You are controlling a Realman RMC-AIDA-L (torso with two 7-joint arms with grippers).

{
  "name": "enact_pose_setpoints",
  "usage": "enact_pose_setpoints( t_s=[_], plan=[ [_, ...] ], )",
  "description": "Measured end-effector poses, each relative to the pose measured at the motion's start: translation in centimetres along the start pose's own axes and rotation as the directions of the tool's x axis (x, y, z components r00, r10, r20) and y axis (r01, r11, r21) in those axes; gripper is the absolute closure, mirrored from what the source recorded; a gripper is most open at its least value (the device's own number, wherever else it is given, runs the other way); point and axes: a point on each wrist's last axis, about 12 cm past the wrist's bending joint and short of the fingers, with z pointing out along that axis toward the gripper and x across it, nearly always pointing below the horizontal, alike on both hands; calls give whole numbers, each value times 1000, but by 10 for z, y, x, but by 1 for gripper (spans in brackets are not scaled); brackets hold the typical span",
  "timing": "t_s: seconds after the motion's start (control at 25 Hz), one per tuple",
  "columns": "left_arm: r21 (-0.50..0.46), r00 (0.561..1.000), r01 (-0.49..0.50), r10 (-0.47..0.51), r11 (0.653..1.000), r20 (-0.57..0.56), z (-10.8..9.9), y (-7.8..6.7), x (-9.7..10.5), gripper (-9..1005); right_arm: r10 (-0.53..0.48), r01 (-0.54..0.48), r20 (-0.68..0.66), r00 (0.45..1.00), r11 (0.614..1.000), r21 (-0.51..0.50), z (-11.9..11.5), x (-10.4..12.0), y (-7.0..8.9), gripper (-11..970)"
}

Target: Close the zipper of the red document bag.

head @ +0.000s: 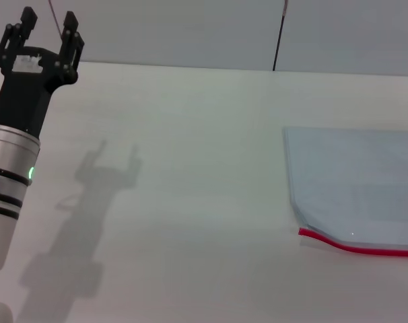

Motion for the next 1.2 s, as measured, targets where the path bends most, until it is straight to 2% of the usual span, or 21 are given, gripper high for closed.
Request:
enact_pose_setpoints(
  t_s=[1.2],
  plan=[
    [22,1000,-8,8,1000,18,-2,-2,-1,380,1,-1,8,1000,1000,0,-1,-1,1,71]
  ],
)
